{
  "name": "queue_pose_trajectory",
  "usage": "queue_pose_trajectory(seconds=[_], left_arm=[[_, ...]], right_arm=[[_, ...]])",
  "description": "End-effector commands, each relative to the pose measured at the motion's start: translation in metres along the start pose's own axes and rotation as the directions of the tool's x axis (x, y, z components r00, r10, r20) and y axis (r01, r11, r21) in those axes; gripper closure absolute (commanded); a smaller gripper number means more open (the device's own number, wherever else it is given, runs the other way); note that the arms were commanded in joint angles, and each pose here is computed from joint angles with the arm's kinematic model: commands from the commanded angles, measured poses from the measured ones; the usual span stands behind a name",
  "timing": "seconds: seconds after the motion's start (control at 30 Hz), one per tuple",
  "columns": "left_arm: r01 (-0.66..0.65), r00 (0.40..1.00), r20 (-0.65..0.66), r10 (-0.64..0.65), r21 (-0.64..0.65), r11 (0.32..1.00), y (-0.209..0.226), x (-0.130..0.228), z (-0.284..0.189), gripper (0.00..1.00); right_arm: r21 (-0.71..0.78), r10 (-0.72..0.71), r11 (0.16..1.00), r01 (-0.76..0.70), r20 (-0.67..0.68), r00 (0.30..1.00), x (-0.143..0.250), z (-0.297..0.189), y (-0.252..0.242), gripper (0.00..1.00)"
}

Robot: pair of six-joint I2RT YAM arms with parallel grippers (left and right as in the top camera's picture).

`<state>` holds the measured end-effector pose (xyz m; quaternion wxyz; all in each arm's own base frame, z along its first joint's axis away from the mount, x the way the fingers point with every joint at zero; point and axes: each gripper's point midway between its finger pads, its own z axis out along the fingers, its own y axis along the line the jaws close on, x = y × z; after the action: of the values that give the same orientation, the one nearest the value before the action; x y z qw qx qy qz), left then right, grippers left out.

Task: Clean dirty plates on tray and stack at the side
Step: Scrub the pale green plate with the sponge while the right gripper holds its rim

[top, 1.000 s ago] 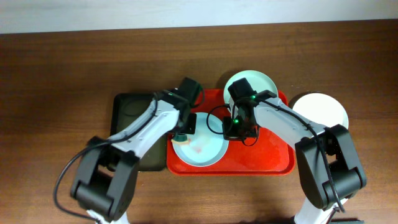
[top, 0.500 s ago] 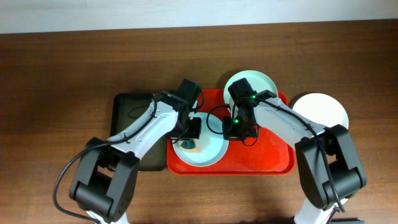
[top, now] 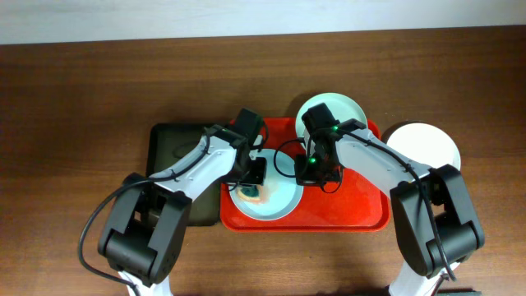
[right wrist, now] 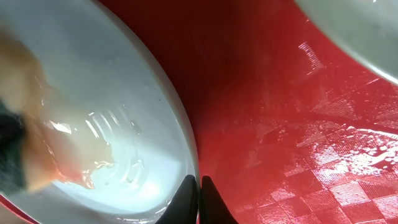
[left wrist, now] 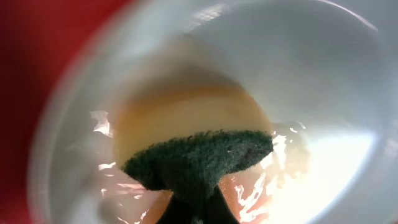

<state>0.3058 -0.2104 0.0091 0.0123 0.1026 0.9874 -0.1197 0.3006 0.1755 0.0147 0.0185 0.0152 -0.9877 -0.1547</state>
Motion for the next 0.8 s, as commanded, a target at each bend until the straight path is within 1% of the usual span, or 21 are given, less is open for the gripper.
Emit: queue_pose_trajectory(seconds=[0.0, 0.07, 0.1, 0.17, 0.2, 0.23, 0.43, 0.47, 0.53, 0.57, 0.63, 0.7, 0.73, 0.77], left_arm=[[-0.046, 0.996, -0.065, 0.065, 0.254, 0.966, -0.043, 0.01, -0.006, 1.0], [-0.056, 0.998, 0.054, 0.043, 0.265, 0.963, -0.039, -0.019, -0.041, 1.0], [-0.056, 0.992, 0.126, 0.026, 0.239, 0.969, -0.031, -0.033, -0.059, 1.0], [-0.048, 0.983, 0.18, 0.015, 0.18, 0.983, -0.018, -0.041, -0.071, 1.0], [-0.038, 0.983, 0.183, 0.01, 0.147, 0.988, -0.011, -0.041, -0.072, 1.0], [-0.039, 0.985, 0.171, 0.013, 0.146, 0.989, -0.012, -0.038, -0.068, 1.0], [-0.09, 0.995, 0.061, 0.082, 0.134, 0.987, -0.028, 0.006, -0.028, 1.0], [-0.088, 0.996, 0.042, 0.083, 0.15, 0.985, -0.03, 0.012, -0.026, 1.0], [-0.079, 0.997, -0.003, 0.082, 0.254, 0.964, -0.044, 0.024, -0.024, 1.0], [-0.083, 0.996, -0.002, 0.088, 0.294, 0.952, -0.05, 0.026, -0.023, 1.0], [-0.091, 0.996, 0.026, 0.087, 0.306, 0.948, -0.051, 0.024, -0.016, 1.0], [-0.072, 0.997, 0.046, 0.061, 0.309, 0.948, -0.047, 0.024, -0.006, 1.0], [-0.075, 0.996, 0.062, 0.059, 0.294, 0.953, -0.044, 0.023, -0.001, 1.0], [-0.05, 0.997, 0.073, 0.033, 0.249, 0.967, -0.034, 0.022, 0.005, 1.0]], right_arm=[[0.008, -0.006, 1.0, 0.006, -0.021, 1.0, 0.006, 0.005, -0.001, 0.96], [0.009, -0.005, 1.0, 0.005, -0.023, 1.0, 0.006, 0.005, -0.002, 0.96], [0.009, -0.005, 1.0, 0.005, -0.023, 1.0, 0.006, 0.005, -0.002, 0.96], [0.01, -0.004, 1.0, 0.004, -0.026, 1.0, 0.007, 0.005, -0.002, 0.96], [0.01, -0.004, 1.0, 0.004, -0.027, 1.0, 0.007, 0.005, -0.002, 0.96], [0.01, -0.004, 1.0, 0.004, -0.026, 1.0, 0.007, 0.005, -0.002, 0.96], [0.01, -0.004, 1.0, 0.004, -0.026, 1.0, 0.007, 0.005, -0.002, 0.96], [0.01, -0.004, 1.0, 0.004, -0.026, 1.0, 0.007, 0.005, -0.002, 0.96], [0.01, -0.004, 1.0, 0.004, -0.026, 1.0, 0.007, 0.005, -0.002, 0.96], [0.01, -0.004, 1.0, 0.004, -0.026, 1.0, 0.007, 0.005, -0.002, 0.96], [0.01, -0.004, 1.0, 0.004, -0.026, 1.0, 0.007, 0.005, -0.002, 0.96], [0.01, -0.004, 1.0, 0.004, -0.026, 1.0, 0.007, 0.005, -0.002, 0.96], [0.01, -0.004, 1.0, 0.004, -0.026, 1.0, 0.007, 0.005, -0.002, 0.96], [0.01, -0.004, 1.0, 0.004, -0.026, 1.0, 0.007, 0.005, -0.002, 0.96]])
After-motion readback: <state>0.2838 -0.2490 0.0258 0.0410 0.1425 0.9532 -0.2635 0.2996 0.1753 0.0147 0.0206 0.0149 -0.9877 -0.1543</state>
